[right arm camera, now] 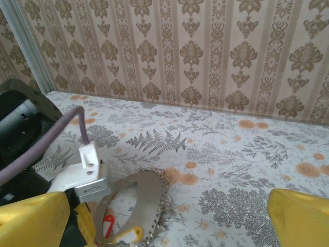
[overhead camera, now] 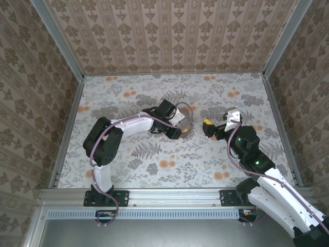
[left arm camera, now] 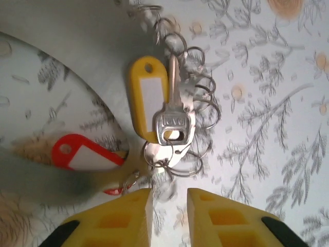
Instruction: Put the keys on the keyring
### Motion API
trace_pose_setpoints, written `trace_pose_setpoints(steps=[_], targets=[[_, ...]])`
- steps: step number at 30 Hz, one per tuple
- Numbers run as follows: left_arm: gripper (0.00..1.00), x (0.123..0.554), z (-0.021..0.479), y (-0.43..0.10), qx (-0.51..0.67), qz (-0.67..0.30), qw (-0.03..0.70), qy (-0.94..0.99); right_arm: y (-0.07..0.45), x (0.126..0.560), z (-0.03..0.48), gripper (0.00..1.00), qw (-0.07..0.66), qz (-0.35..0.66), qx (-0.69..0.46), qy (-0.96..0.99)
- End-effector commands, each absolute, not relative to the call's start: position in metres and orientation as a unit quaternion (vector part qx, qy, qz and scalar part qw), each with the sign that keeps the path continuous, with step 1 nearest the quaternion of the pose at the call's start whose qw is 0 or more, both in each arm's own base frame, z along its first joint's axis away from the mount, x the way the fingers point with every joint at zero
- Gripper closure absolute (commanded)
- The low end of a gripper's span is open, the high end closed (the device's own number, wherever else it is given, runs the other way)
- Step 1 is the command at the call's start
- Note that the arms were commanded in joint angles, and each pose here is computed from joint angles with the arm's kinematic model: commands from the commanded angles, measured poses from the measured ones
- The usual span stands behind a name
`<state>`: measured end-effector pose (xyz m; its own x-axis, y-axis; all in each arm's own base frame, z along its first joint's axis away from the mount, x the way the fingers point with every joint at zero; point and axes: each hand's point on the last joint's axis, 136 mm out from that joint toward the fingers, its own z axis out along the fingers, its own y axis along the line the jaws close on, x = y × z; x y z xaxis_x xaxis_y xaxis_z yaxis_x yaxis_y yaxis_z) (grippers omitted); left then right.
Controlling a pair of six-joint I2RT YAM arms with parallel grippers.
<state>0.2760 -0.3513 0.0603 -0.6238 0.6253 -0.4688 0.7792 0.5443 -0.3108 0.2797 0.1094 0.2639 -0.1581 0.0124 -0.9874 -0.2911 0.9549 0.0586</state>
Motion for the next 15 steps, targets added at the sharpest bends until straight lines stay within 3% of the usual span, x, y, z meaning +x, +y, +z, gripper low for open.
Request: trace_pose_setpoints(steps=[1,4,7,8,12,15], targets=[[0.63,0.272,0.093,-0.352,0.396,-0.275,0.188,0.856,0.109,0.28,0.262,0.0,0.639,0.12,-0.092,0.754],[0.49,0.257,0.113,-0.342,0.397,-0.284,0.212,0.846,0.103,0.282,0.264,0.0,0.638,0.107,-0.086,0.758],[0.05,0.243,0.144,-0.327,0.394,-0.296,0.269,0.827,0.093,0.287,0.256,0.0,0.619,0.082,-0.082,0.777],[0.0,0.242,0.153,-0.32,0.389,-0.292,0.289,0.825,0.089,0.29,0.25,0.0,0.61,0.075,-0.077,0.785],[0.0,0.264,0.193,-0.264,0.328,-0.219,0.41,0.822,0.069,0.304,0.212,0.0,0.578,0.042,-0.05,0.813],[0.0,0.293,0.214,-0.204,0.203,-0.124,0.516,0.823,0.053,0.313,0.184,0.0,0.571,0.033,-0.039,0.819]])
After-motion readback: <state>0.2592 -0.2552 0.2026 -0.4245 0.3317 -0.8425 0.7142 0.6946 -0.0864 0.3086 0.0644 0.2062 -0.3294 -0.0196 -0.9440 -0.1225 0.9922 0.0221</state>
